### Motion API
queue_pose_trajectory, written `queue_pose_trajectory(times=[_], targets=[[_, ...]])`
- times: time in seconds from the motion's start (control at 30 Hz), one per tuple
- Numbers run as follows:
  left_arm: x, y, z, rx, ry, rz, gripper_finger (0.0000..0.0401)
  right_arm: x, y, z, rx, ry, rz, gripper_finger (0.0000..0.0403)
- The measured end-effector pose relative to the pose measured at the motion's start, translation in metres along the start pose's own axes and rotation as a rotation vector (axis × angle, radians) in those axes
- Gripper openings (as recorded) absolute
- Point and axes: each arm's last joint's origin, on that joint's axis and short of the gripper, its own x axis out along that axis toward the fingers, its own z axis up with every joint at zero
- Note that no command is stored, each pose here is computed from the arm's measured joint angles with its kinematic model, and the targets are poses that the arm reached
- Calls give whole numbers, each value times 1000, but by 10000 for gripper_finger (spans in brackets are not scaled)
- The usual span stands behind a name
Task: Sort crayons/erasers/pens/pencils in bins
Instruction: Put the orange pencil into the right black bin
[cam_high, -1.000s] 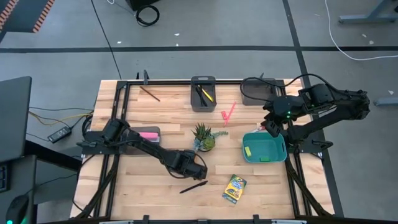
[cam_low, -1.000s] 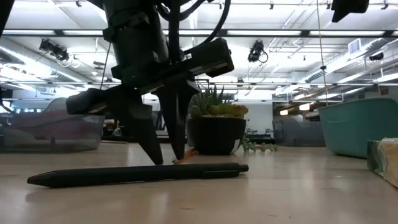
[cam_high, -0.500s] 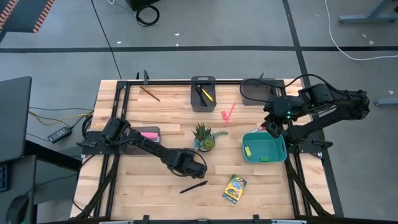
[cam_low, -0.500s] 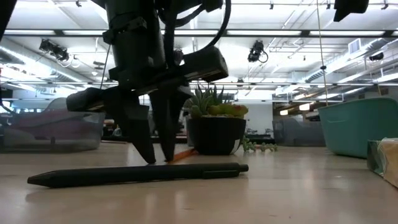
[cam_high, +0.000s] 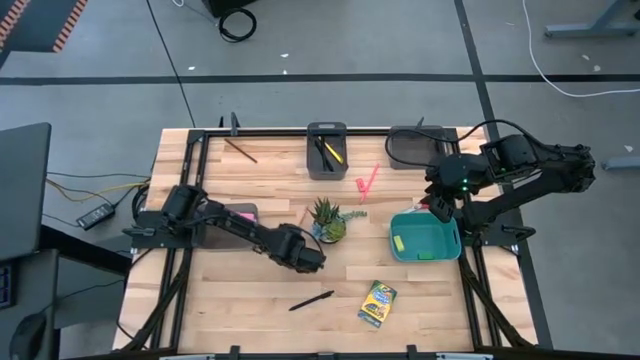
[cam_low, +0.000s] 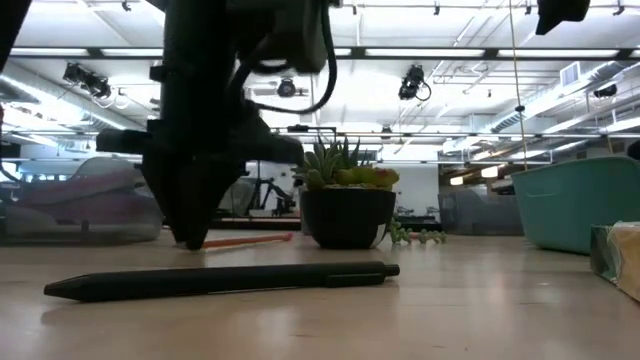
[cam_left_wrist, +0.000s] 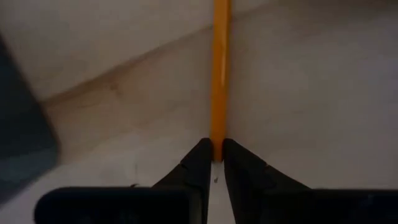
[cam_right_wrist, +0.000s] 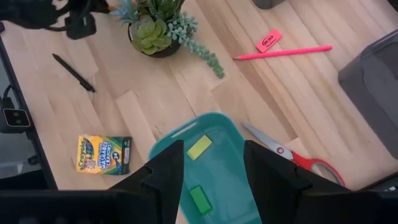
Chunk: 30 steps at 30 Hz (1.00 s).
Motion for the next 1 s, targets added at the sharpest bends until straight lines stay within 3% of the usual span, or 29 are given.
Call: queue_pose_trajectory(times=[0.23, 0.37, 0.77, 1.0], targets=[[-4, 7, 1, 91, 58, 46, 60, 0, 0, 0, 0, 2, -2, 172], [-5, 6, 1, 79, 63, 39, 62, 0, 0, 0, 0, 3, -2, 172], [-20, 9, 3, 73, 38, 0, 15, 0, 0, 0, -6, 3, -2, 172], [-20, 9, 3, 106, 38, 3, 63, 0, 0, 0, -4, 2, -2, 172]])
